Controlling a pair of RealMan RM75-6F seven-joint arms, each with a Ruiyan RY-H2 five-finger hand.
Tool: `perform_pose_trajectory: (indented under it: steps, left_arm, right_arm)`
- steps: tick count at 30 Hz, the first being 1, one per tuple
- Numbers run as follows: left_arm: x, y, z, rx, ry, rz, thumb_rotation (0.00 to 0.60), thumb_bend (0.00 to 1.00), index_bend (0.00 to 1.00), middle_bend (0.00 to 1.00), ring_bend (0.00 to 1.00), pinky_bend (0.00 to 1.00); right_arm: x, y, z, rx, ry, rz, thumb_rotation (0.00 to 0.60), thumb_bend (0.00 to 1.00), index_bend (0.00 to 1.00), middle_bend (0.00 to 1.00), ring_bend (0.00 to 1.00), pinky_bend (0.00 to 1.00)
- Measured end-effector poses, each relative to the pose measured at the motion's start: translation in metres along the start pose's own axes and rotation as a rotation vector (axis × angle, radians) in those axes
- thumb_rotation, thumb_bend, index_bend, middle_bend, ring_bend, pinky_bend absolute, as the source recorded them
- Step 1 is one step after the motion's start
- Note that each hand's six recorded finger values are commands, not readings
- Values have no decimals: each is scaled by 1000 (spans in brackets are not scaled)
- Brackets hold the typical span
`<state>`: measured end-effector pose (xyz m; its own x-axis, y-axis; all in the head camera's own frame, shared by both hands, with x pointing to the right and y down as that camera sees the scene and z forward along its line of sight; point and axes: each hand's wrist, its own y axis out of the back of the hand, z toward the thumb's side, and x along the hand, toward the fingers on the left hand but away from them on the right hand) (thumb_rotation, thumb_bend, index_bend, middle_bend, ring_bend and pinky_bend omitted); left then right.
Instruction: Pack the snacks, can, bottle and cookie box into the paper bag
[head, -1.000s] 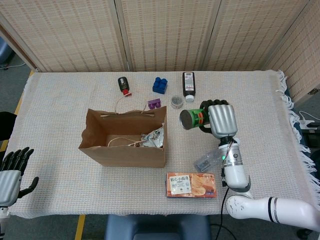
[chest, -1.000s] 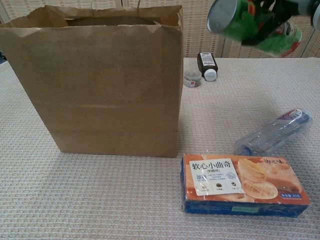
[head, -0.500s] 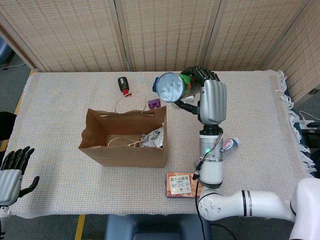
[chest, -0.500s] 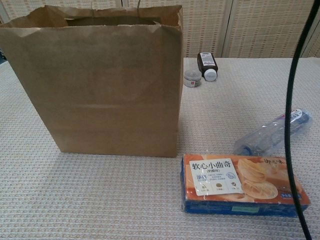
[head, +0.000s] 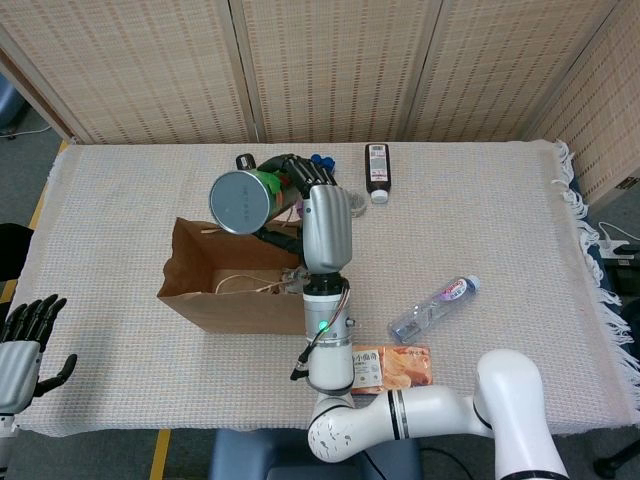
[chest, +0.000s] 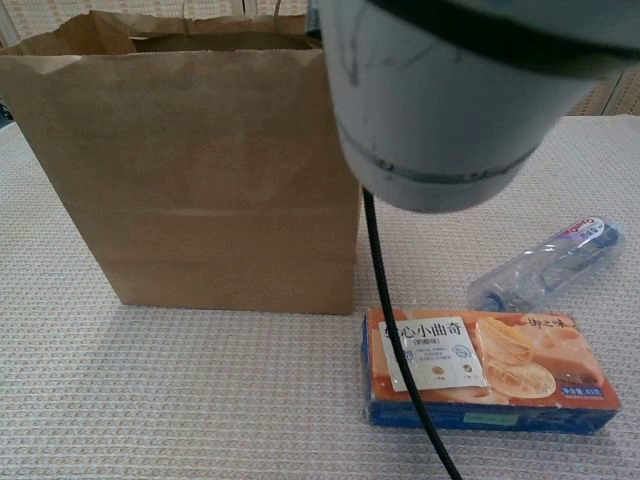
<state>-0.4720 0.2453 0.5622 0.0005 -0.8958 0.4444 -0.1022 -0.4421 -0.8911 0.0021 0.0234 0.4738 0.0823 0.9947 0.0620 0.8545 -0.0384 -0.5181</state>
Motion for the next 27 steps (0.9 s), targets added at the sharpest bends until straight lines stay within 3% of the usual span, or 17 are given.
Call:
perform_pose_trajectory:
  steps: [10,27]
  left_arm:
    - [-1,0,-1,3,4,2,600,357,38,0,0,0]
    - [-1,0,-1,7,8,3,600,357,38,0,0,0]
  right_arm:
    - [20,-30,-1,-47,-62,85,600,349,718,675,643,809]
    - [23,-24,-6,-36,-88,129,600,349,705,676,643,809]
